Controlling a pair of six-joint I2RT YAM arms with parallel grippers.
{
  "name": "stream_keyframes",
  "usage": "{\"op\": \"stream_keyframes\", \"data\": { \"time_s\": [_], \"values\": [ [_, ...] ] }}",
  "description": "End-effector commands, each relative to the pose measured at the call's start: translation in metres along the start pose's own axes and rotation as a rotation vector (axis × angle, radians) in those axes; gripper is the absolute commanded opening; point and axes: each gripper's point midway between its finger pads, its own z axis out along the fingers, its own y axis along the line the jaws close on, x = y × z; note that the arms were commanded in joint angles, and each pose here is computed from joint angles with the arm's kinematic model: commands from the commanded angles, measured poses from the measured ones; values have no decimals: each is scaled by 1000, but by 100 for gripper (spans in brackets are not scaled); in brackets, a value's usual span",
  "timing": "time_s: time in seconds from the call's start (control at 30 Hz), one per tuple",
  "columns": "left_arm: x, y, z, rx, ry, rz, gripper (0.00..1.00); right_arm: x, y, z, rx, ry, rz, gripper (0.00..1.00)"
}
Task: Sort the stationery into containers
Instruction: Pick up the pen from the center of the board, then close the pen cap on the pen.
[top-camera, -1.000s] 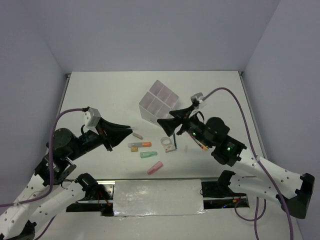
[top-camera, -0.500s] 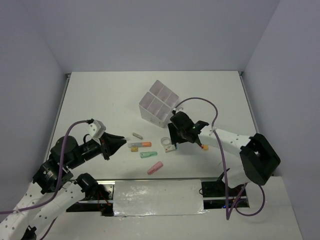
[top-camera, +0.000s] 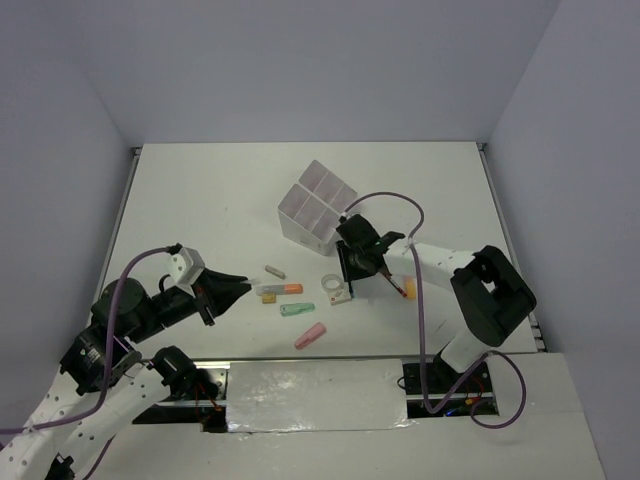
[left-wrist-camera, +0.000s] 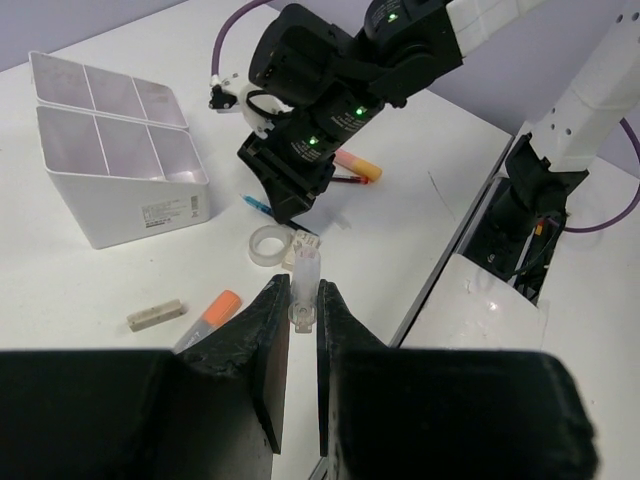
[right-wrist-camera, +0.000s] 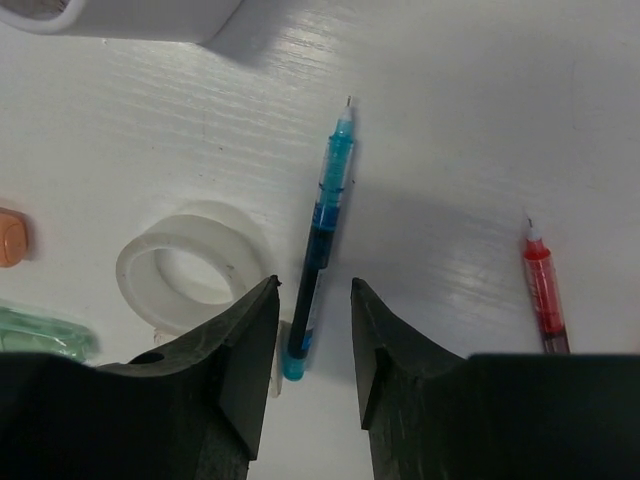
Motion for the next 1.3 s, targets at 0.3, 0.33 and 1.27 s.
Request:
{"op": "stream_keyframes", "data": {
  "time_s": [0.3, 0.33, 1.27],
  "values": [
    [-13, -5, -2, 27, -62, 32, 11, 1, -2, 24, 36, 43, -21, 8],
    [-14, -6, -3, 29, -65, 36, 6, -1, -4, 22, 46, 38, -16, 3],
    [-23, -107, 11, 817, 154, 69, 0, 66, 149, -238, -1039, -255, -588, 0]
  ]
}}
